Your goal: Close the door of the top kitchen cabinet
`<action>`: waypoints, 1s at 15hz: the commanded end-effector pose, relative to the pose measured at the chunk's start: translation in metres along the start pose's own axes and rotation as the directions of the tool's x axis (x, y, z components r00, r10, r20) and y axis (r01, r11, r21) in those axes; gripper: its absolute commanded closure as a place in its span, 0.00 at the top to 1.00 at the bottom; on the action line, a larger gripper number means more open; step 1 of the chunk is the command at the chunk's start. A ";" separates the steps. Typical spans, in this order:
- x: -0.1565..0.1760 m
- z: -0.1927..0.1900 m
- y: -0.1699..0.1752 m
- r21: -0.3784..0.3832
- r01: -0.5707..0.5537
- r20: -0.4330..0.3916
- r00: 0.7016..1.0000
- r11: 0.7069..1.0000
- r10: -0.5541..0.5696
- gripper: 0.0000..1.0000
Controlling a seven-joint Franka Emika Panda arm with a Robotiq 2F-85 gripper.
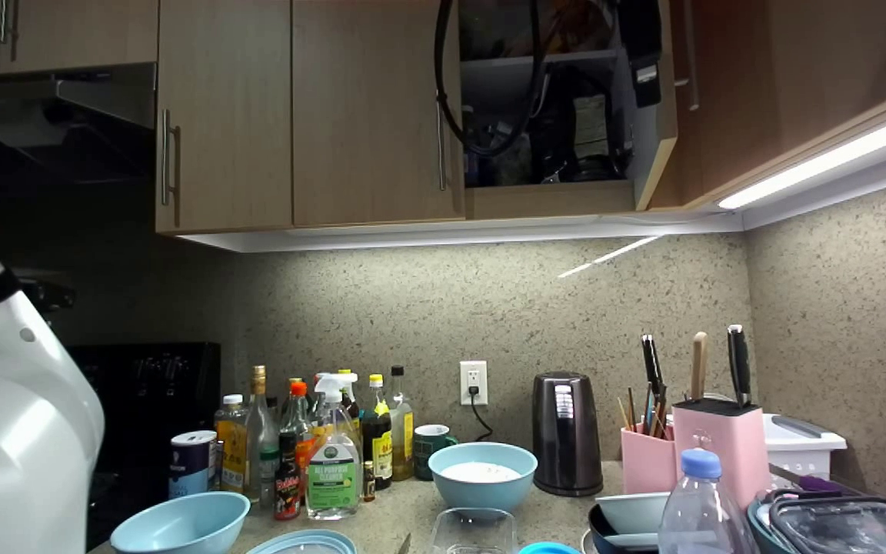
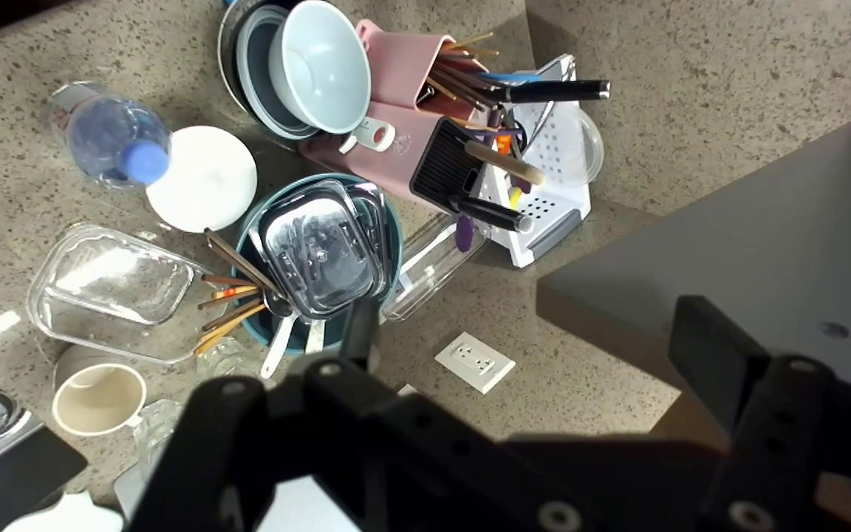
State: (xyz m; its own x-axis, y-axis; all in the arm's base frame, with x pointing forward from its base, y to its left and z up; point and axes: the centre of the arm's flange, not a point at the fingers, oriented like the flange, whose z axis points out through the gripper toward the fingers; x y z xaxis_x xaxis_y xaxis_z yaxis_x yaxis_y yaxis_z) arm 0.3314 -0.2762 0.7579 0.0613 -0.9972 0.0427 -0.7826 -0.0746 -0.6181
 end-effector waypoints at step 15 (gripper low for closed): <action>0.036 0.002 -0.013 0.063 0.078 0.053 0.995 0.995 -0.081 1.00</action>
State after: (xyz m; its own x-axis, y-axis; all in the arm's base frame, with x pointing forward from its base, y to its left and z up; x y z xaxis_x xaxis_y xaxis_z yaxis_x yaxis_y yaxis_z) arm 0.3265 -0.3087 0.7551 0.0603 -0.9978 0.0270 -0.7694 -0.0636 -0.6356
